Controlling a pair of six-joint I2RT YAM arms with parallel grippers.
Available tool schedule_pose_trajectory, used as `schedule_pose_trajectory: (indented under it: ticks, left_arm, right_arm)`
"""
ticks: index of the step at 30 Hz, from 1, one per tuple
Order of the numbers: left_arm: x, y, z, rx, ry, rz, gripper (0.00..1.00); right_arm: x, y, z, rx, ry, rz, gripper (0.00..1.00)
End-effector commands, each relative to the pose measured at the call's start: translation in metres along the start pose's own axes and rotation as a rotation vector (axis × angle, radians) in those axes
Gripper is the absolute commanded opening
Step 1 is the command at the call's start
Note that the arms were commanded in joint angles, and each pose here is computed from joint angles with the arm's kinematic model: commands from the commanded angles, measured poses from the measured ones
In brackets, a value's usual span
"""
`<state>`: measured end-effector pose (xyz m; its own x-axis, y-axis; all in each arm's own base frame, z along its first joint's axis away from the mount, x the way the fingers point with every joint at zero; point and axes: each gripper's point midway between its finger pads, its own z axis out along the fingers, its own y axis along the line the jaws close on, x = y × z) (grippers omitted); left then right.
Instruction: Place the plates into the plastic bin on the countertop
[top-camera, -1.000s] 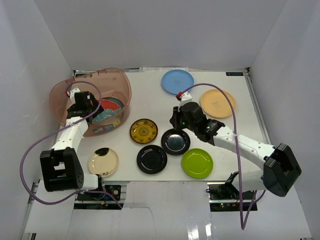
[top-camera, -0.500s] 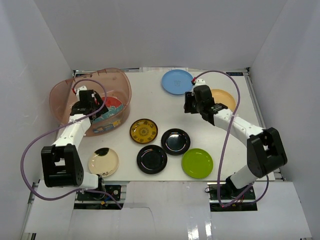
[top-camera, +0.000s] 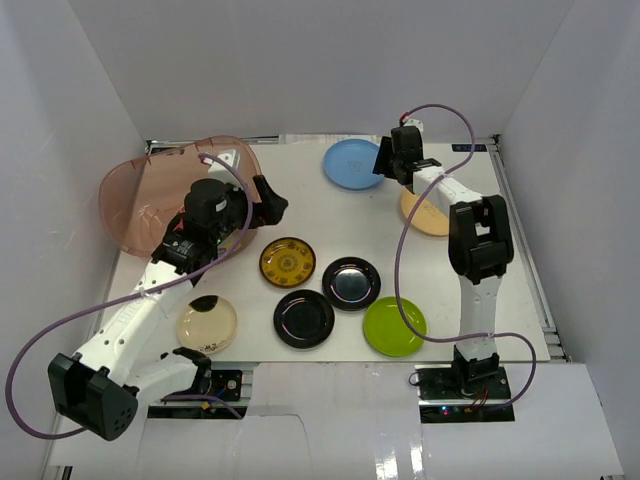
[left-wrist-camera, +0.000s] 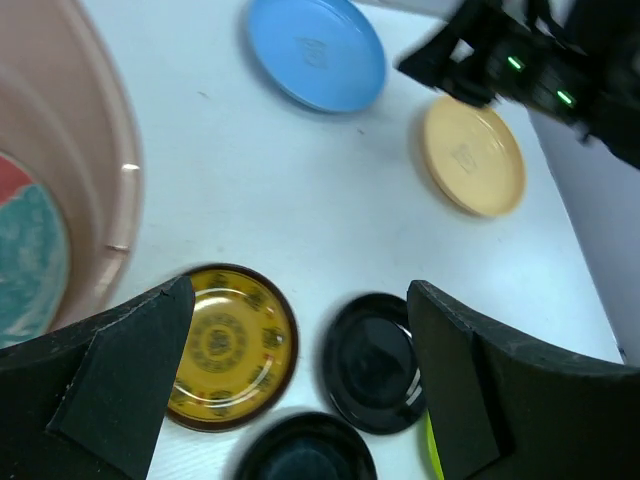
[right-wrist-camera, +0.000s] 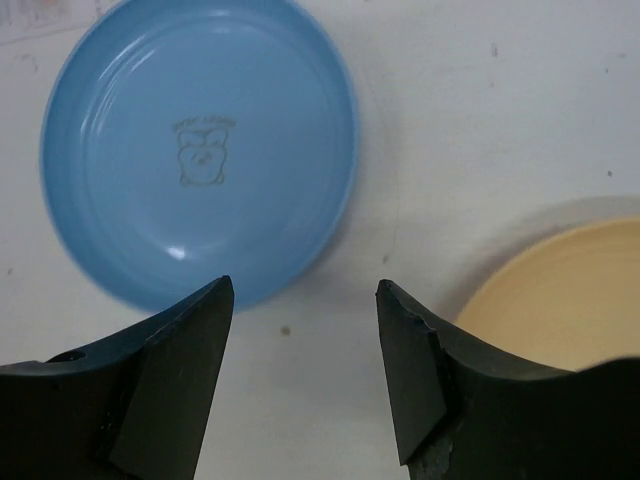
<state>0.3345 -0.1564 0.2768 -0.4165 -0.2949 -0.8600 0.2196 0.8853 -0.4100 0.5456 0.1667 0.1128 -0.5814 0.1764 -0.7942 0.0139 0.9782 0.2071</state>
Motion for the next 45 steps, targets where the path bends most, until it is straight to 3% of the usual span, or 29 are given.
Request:
schedule_pose_trajectory:
  ticks: [1, 2, 4, 5, 8, 9, 10, 13, 14, 15, 16, 19, 20, 22, 23, 25, 27, 28, 36, 39, 40, 43, 45]
  left_arm:
    - [0.03, -0.031, 0.002, 0.121, 0.095, 0.006, 0.98]
    - [0.041, -0.04, 0.003, 0.146, 0.126, 0.0, 0.98]
    - [0.054, -0.05, 0.005, 0.181, 0.151, -0.005, 0.98]
    - [0.061, -0.059, 0.005, 0.205, 0.167, -0.008, 0.98]
    - [0.072, -0.072, 0.011, 0.233, 0.192, 0.007, 0.98]
    - [0.075, -0.072, 0.016, 0.232, 0.2, 0.012, 0.98]
    - [0.077, -0.073, 0.018, 0.232, 0.203, 0.016, 0.97]
    - [0.082, -0.075, 0.028, 0.231, 0.226, 0.012, 0.96]
    - [0.084, -0.076, 0.03, 0.229, 0.231, 0.012, 0.96]
    - [0.082, -0.075, 0.032, 0.212, 0.224, 0.0, 0.96]
    - [0.08, -0.076, 0.034, 0.207, 0.219, -0.002, 0.95]
    - [0.074, -0.074, 0.04, 0.174, 0.201, -0.016, 0.95]
    - [0.072, -0.073, 0.042, 0.164, 0.194, -0.019, 0.94]
    - [0.062, -0.078, 0.045, 0.162, 0.17, -0.022, 0.94]
    - [0.062, -0.074, 0.051, 0.131, 0.162, -0.021, 0.93]
    - [0.052, -0.075, 0.057, 0.113, 0.136, -0.026, 0.93]
    - [0.053, -0.074, 0.066, 0.094, 0.135, -0.042, 0.92]
    - [0.045, -0.075, 0.068, 0.085, 0.12, -0.046, 0.92]
    - [0.028, -0.088, 0.078, 0.092, 0.089, -0.117, 0.86]
    - [0.036, -0.081, 0.076, 0.069, 0.095, -0.125, 0.72]
    - [0.043, -0.076, 0.076, 0.06, 0.109, -0.127, 0.5]
    - [0.043, -0.077, 0.07, 0.073, 0.1, -0.146, 0.11]
    - [0.04, -0.075, 0.069, 0.064, 0.089, -0.137, 0.01]
  right_arm:
    - [-0.012, -0.016, 0.035, 0.108, -0.029, 0.034, 0.65]
    - [-0.033, -0.007, 0.04, 0.086, -0.066, 0.043, 0.64]
    - [-0.012, -0.009, 0.067, 0.091, -0.006, 0.054, 0.64]
    - [-0.03, -0.001, 0.071, 0.075, -0.04, 0.067, 0.64]
    - [-0.003, 0.0, 0.101, 0.068, 0.013, 0.094, 0.59]
    - [0.002, 0.002, 0.103, 0.062, 0.022, 0.103, 0.54]
    - [0.005, 0.002, 0.105, 0.057, 0.03, 0.117, 0.37]
    - [0.016, 0.003, 0.101, 0.038, 0.03, 0.156, 0.08]
    - [-0.011, 0.013, 0.088, -0.005, -0.053, 0.18, 0.08]
    - [0.007, 0.006, 0.085, 0.004, -0.026, 0.183, 0.08]
    - [-0.024, 0.017, 0.066, -0.043, -0.106, 0.199, 0.08]
    - [-0.029, 0.018, 0.037, -0.075, -0.124, 0.198, 0.08]
    - [-0.055, 0.025, 0.009, -0.108, -0.178, 0.201, 0.08]
    - [-0.046, 0.027, -0.014, -0.155, -0.169, 0.178, 0.08]
    - [-0.064, 0.033, -0.043, -0.198, -0.208, 0.175, 0.08]
    - [-0.036, 0.035, -0.062, -0.25, -0.153, 0.154, 0.08]
    - [-0.04, 0.038, -0.099, -0.299, -0.183, 0.153, 0.08]
    - [-0.017, 0.042, -0.108, -0.354, -0.138, 0.15, 0.08]
    - [-0.002, 0.061, -0.197, -0.529, -0.163, 0.139, 0.08]
    - [0.0, 0.06, -0.215, -0.549, -0.18, 0.14, 0.08]
    - [-0.001, 0.059, -0.22, -0.55, -0.188, 0.139, 0.08]
    - [0.005, 0.057, -0.223, -0.551, -0.179, 0.132, 0.08]
    - [0.009, 0.055, -0.222, -0.544, -0.174, 0.13, 0.11]
